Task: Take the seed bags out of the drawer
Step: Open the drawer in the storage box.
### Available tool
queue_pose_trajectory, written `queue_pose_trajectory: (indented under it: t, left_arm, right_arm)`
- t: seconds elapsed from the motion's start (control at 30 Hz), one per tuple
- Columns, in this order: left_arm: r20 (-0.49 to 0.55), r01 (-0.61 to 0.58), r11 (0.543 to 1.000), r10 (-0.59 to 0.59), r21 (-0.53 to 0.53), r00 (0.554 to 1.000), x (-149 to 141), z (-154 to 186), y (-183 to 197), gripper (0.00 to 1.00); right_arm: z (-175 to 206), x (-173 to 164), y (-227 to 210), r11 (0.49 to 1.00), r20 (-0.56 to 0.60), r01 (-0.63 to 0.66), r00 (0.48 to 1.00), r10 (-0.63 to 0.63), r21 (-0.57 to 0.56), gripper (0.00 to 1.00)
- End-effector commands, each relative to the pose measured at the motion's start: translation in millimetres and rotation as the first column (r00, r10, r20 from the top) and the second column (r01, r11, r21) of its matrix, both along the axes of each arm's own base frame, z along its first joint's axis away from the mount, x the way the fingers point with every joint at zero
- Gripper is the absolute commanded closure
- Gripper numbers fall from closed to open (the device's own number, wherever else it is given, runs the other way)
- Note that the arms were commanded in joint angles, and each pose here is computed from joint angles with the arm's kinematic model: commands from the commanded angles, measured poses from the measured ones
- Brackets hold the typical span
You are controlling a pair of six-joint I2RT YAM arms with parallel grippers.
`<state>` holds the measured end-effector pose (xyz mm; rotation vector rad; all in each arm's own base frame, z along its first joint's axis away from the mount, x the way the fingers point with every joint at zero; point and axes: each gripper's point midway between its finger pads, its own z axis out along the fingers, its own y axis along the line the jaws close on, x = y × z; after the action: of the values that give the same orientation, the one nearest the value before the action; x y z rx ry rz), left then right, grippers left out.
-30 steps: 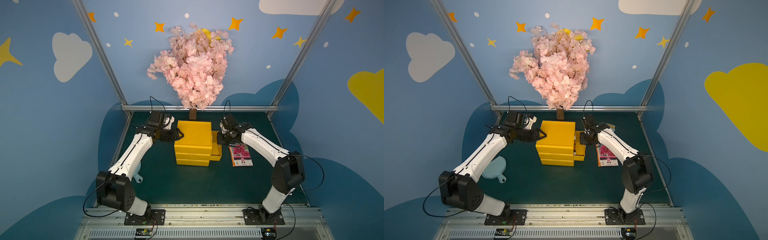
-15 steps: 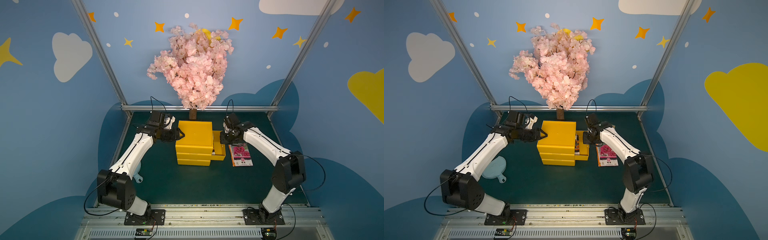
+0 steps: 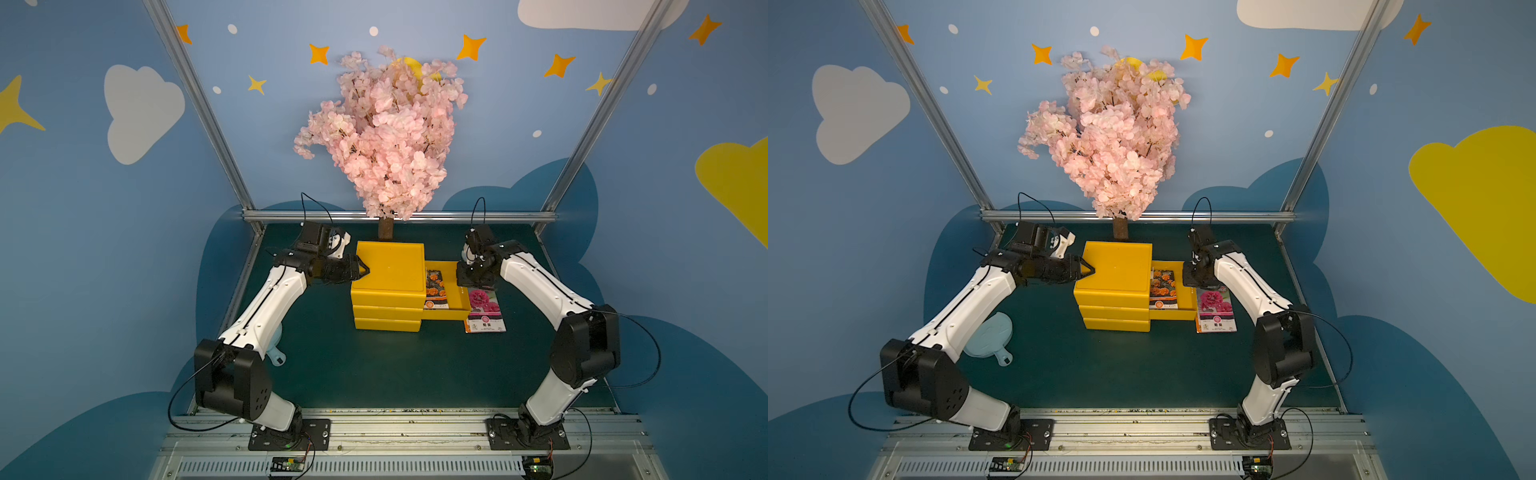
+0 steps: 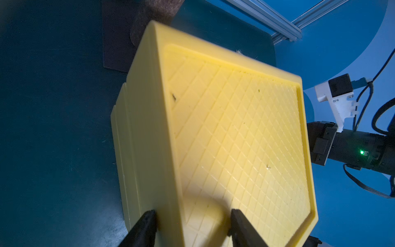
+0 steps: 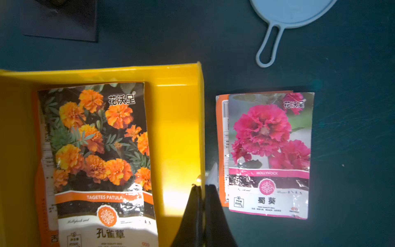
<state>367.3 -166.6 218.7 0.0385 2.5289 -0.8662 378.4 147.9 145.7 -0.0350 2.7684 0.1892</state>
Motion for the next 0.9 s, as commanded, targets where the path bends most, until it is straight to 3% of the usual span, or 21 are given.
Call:
queue_pose_trajectory:
  t: [0.0, 0.3, 0.43, 0.57, 0.87]
  left_arm:
    - [-0.108, 0.015, 0.999, -0.010, 0.052, 0.994, -10.7, -34.1, 0.5, 0.43]
    - [-0.110, 0.012, 0.998, -0.005, 0.058, 0.994, -12.4, -34.6, 2.0, 0.43]
    - [-0.111, 0.011, 0.998, -0.004, 0.061, 0.994, -13.3, -34.7, 2.6, 0.43]
    - [-0.112, 0.010, 0.998, -0.003, 0.062, 0.994, -13.3, -35.2, 2.7, 0.43]
    - [-0.106, 0.010, 0.998, -0.004, 0.059, 0.994, -11.2, -33.6, 2.1, 0.43]
  right_arm:
    - [14.1, -5.3, -3.5, 1.000, 0.023, -0.012, 1.000, 0.011, 0.014, 1.00]
    - [10.8, -2.5, 7.2, 0.997, 0.020, -0.038, 0.999, 0.036, 0.062, 1.00]
    - [11.0, -1.4, 5.6, 0.998, 0.025, -0.033, 0.999, 0.032, 0.053, 0.80]
    - [18.1, -0.5, -1.8, 0.999, 0.049, -0.021, 0.999, 0.019, 0.035, 0.67]
    - [57.4, -10.2, 0.3, 0.997, 0.143, -0.048, 0.989, 0.039, 0.062, 0.63]
